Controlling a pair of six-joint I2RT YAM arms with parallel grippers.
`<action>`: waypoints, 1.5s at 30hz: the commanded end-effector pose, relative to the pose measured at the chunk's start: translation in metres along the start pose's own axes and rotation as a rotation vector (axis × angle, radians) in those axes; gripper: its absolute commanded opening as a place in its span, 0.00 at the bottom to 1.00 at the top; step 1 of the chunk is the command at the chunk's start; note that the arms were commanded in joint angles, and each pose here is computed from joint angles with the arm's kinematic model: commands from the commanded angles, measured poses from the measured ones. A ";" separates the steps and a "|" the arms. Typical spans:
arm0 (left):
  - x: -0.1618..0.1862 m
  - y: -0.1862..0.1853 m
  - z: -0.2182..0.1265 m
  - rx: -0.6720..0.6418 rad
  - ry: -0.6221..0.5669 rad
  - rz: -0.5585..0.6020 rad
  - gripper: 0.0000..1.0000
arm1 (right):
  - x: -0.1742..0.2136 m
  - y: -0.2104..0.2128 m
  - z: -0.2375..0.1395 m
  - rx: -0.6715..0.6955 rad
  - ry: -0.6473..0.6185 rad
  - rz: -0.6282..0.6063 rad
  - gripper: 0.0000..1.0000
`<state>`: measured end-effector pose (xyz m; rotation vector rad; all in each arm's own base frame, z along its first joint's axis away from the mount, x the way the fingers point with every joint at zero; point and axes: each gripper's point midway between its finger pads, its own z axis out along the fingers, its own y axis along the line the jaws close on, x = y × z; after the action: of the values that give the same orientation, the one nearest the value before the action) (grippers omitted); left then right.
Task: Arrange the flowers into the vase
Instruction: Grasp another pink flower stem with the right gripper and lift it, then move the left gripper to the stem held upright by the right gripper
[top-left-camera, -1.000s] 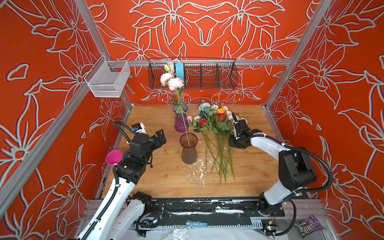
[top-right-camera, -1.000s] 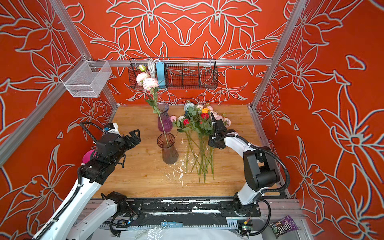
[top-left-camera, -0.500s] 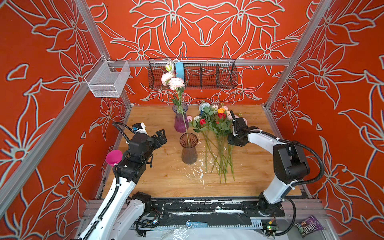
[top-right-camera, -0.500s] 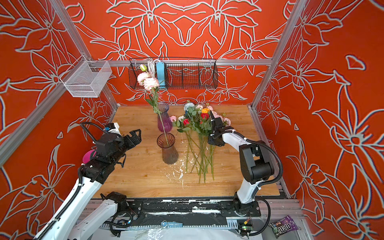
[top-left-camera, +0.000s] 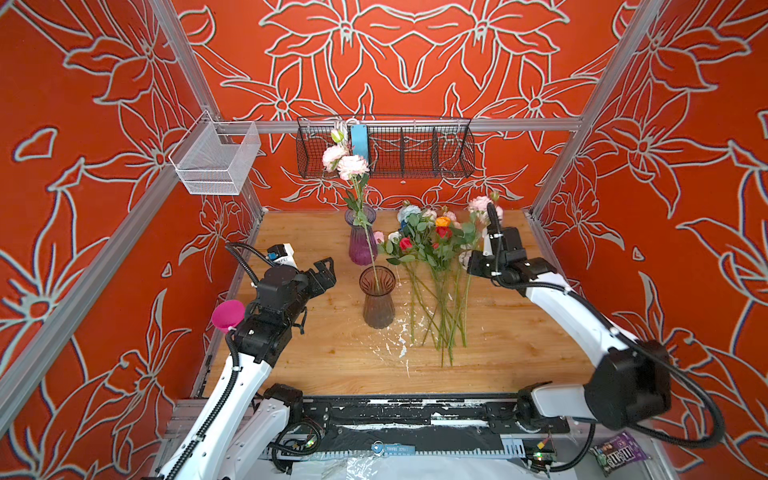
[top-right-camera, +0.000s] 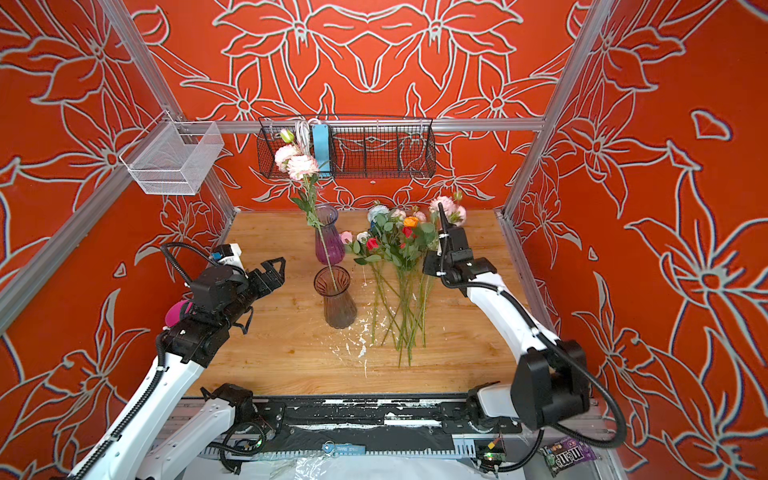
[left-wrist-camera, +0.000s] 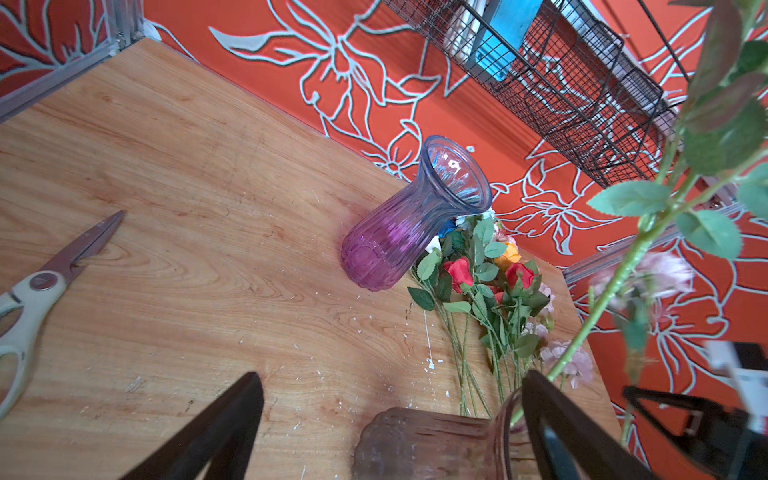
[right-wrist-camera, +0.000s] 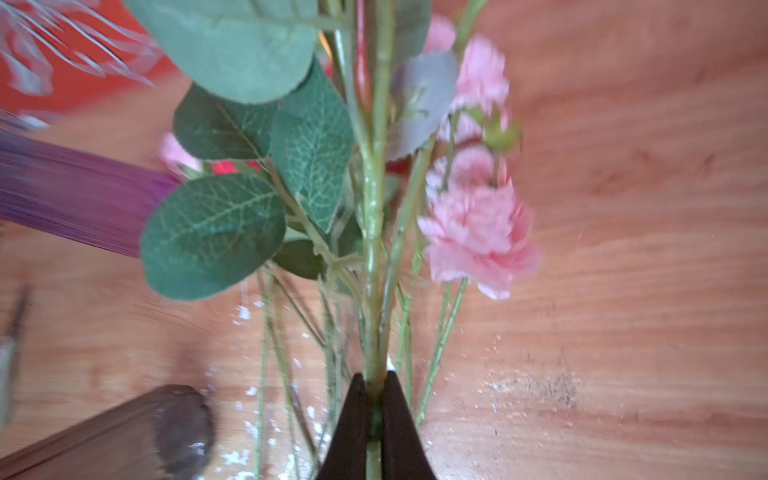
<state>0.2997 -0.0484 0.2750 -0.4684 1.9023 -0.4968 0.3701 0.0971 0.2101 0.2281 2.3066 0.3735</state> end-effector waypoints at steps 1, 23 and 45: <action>-0.006 -0.012 -0.002 0.063 -0.016 0.002 0.97 | -0.007 0.002 -0.016 -0.034 -0.072 0.013 0.03; 0.019 -0.161 -0.099 0.691 0.131 0.338 0.78 | -0.039 0.114 -0.172 -0.665 -0.460 -0.083 0.03; 0.113 -0.309 -0.051 0.914 0.311 0.463 0.73 | -0.014 0.154 -0.204 -0.868 -0.420 -0.060 0.03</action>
<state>0.2366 -0.3546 0.3430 0.6838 1.8592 -1.0370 0.2465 0.1960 0.3988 -0.1827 1.5986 1.0713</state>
